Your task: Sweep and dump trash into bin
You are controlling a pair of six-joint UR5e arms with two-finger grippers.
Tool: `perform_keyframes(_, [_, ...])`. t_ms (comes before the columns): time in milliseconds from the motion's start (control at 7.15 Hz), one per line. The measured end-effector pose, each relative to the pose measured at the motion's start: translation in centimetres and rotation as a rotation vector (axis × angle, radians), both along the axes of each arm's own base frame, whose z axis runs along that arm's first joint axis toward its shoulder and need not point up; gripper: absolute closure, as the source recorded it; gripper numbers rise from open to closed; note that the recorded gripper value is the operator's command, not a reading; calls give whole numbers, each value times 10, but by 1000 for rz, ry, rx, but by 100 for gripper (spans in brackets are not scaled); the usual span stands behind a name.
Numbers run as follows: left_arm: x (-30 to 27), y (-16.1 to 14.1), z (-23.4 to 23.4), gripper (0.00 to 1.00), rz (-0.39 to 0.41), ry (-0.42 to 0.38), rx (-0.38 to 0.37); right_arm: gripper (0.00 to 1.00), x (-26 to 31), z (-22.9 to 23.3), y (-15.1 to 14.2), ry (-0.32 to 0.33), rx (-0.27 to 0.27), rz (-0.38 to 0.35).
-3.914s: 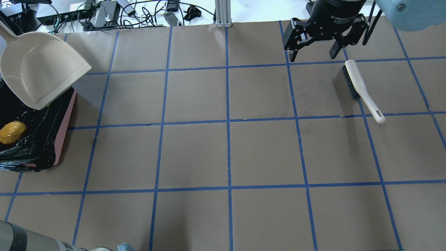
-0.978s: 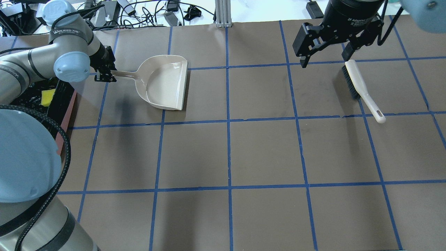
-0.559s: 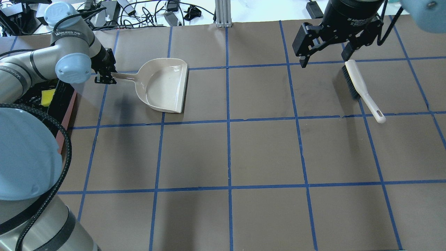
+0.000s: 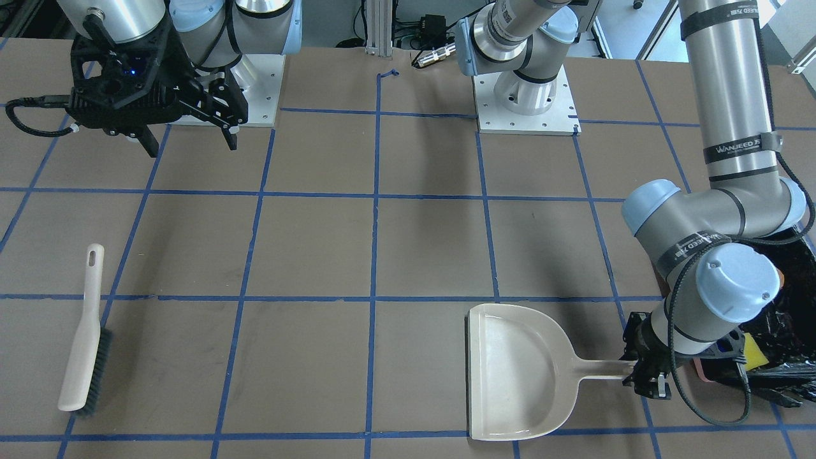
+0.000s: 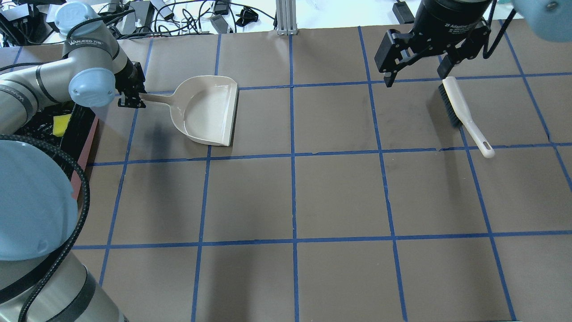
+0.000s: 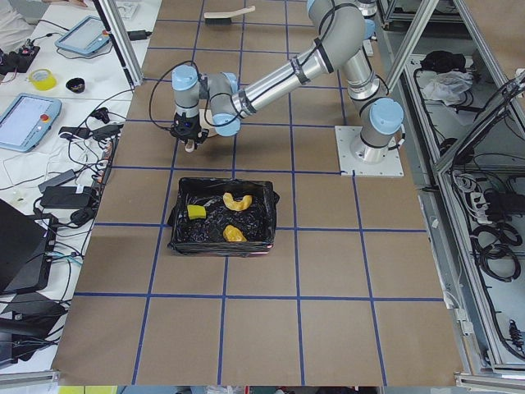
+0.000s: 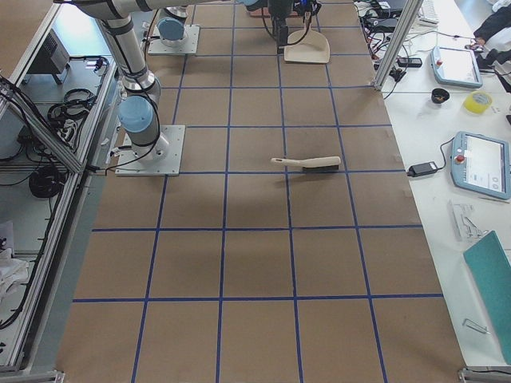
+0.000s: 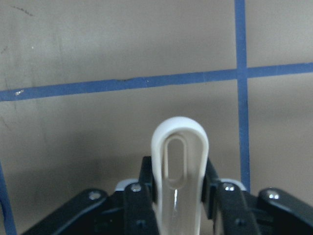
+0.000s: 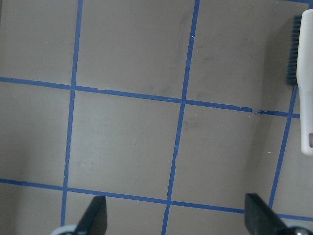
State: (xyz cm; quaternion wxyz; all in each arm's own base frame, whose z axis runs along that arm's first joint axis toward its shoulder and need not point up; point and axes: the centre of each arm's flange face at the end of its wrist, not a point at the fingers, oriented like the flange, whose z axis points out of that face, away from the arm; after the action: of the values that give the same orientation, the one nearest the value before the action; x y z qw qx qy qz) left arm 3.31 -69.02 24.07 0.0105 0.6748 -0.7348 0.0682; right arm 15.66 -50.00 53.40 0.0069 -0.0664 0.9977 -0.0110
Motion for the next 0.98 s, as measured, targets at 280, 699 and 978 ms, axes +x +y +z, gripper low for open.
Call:
perform_keyframes(280, [-2,6,-4,63,-2,2,12,0,0,0,0,-1,1,-1])
perform_keyframes(699, [7,10,-1,56,-2,-97,33,0,0,-1,0,-1,2,-1])
perform_keyframes(978, [6,10,1,43,-14,-118,36,0,1,-1,0,-1,1,0])
